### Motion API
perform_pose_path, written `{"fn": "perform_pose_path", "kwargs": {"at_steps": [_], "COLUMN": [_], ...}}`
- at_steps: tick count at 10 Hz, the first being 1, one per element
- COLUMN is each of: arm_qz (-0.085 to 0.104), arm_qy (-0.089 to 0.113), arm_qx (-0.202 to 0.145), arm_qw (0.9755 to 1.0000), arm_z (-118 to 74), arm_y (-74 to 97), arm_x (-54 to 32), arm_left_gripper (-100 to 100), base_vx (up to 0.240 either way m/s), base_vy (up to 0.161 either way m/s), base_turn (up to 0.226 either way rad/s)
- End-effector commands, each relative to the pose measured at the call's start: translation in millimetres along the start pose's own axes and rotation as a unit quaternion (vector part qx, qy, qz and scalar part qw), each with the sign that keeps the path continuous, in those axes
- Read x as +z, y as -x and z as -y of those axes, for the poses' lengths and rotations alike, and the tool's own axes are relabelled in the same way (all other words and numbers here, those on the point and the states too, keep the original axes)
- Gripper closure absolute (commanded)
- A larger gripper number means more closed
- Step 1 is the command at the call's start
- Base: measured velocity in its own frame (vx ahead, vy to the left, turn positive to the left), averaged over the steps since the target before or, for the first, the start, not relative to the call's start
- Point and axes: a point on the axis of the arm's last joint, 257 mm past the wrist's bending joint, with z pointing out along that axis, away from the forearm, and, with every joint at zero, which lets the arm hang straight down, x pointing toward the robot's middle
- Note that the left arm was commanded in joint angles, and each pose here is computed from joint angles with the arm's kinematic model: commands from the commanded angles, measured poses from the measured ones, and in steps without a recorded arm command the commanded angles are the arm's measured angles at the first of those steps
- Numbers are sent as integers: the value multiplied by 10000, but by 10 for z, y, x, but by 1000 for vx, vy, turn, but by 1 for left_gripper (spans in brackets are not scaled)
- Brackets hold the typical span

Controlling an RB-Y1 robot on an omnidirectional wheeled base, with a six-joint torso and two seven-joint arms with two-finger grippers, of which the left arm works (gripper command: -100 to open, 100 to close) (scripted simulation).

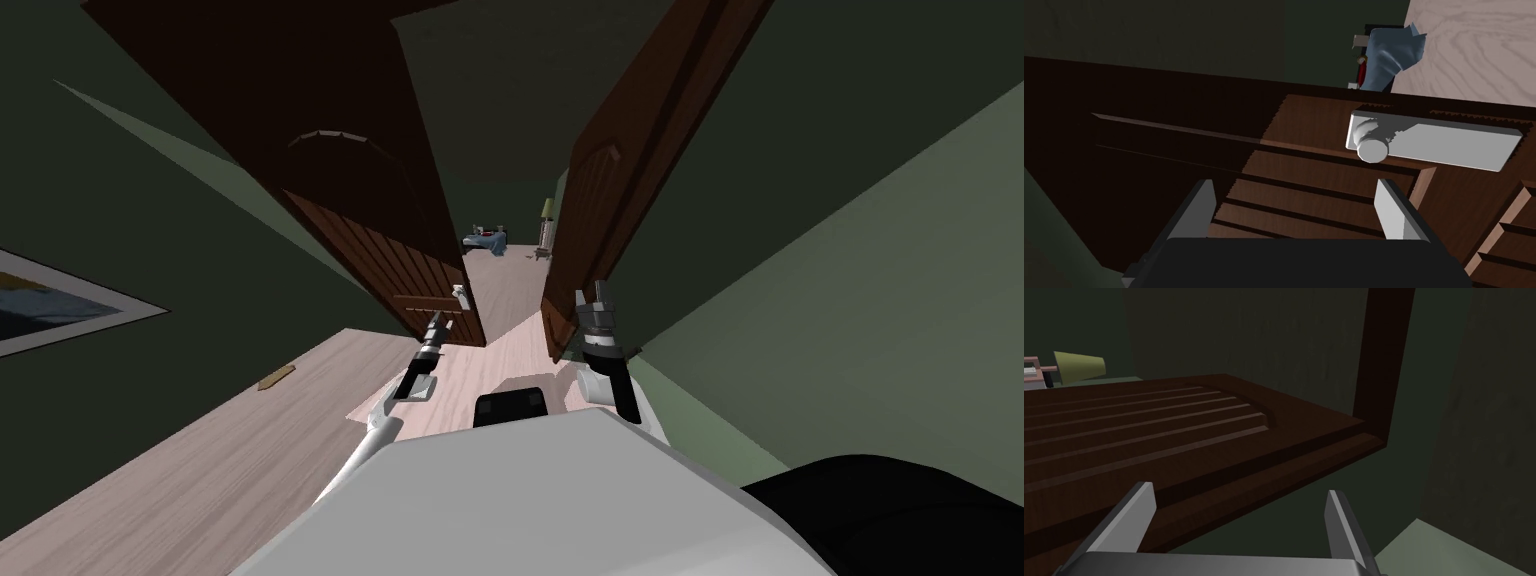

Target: Push the door open

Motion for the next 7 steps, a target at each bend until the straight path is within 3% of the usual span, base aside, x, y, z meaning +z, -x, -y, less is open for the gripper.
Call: {"fn": "perform_pose_path", "kwargs": {"at_steps": [1,3,7], "arm_qz": [7,32,112], "arm_qy": [187,321,712], "arm_qx": [37,68,194], "arm_qw": [9998,9995,9972], "arm_z": [-131,-234,-497], "arm_y": [111,190,475], "arm_x": [11,1,-17], "arm_left_gripper": [-100,-100,-100], "base_vx": [51,19,33], "base_vy": [124,91,114], "base_turn": [-184,-88,-165]}}
